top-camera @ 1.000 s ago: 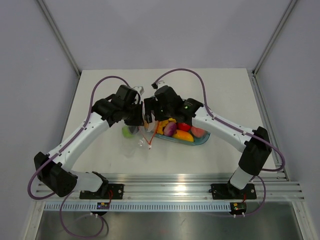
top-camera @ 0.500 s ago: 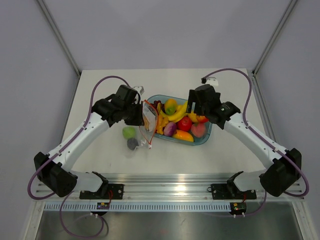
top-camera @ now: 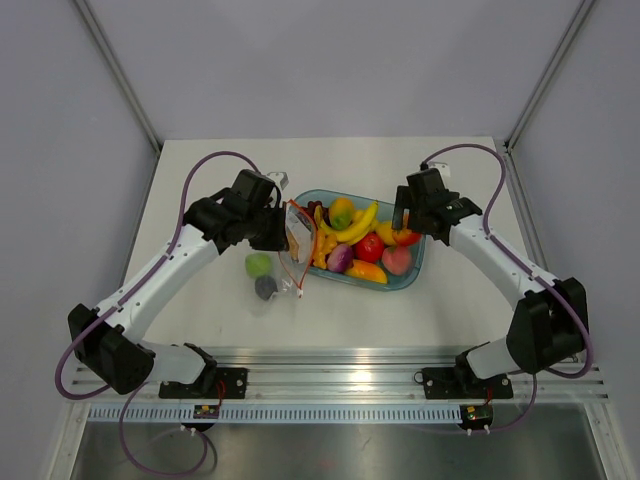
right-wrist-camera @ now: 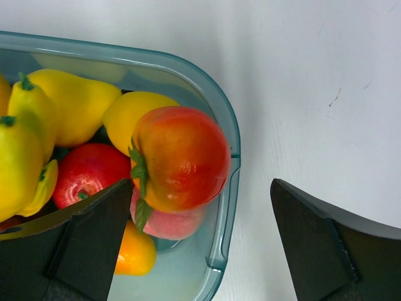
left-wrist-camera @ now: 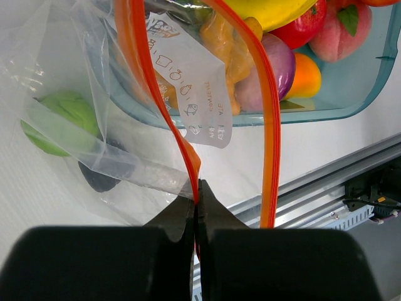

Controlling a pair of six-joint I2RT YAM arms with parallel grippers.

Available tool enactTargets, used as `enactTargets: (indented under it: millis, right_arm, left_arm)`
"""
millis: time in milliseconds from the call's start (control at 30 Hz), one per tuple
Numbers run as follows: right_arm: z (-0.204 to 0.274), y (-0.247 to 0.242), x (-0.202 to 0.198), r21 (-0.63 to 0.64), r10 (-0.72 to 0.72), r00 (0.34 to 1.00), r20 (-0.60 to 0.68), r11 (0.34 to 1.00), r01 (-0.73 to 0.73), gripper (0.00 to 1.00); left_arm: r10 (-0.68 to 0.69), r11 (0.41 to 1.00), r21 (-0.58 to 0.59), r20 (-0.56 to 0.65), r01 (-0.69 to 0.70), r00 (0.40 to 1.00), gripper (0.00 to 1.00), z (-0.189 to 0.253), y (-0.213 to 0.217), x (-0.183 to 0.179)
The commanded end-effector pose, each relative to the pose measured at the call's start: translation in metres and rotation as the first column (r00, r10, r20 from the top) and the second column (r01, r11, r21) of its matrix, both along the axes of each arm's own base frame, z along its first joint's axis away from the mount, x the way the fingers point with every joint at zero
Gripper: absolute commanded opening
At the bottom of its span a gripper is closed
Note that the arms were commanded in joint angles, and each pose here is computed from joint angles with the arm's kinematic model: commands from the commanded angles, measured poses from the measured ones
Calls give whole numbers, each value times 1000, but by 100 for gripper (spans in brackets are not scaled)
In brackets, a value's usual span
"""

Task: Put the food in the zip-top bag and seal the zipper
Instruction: Pick up the fake fruit from the bin.

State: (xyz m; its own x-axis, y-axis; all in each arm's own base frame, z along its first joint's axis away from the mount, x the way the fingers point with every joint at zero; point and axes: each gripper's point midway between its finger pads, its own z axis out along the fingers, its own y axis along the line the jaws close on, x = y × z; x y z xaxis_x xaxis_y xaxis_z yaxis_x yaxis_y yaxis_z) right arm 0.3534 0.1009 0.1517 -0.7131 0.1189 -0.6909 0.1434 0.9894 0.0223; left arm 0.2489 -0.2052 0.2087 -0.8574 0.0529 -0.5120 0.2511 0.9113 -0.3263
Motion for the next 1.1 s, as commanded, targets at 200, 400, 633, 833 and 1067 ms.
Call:
enactTargets:
  millis: [200, 400, 633, 833, 1067]
  right_arm:
    - [-12, 6, 24, 18, 59, 998, 6, 998, -59, 99]
    - [-27, 13, 30, 55, 82, 997, -16, 995, -81, 100]
    - [-32, 20, 33, 88, 108, 994, -13, 990, -107, 89]
    - [-35, 22, 32, 97, 111, 994, -25, 989, -108, 76]
    - [-23, 20, 25, 104, 106, 994, -7, 989, -104, 48]
  left_arm:
    - [-12, 999, -53, 60, 15, 998, 0, 18, -8, 6]
    - [-15, 998, -54, 59, 18, 998, 0, 19, -10, 7]
    - [-16, 998, -52, 53, 19, 998, 0, 17, -10, 6]
    - [-14, 998, -57, 57, 18, 998, 0, 19, -10, 6]
    - [-14, 998, -62, 55, 18, 998, 0, 19, -10, 4]
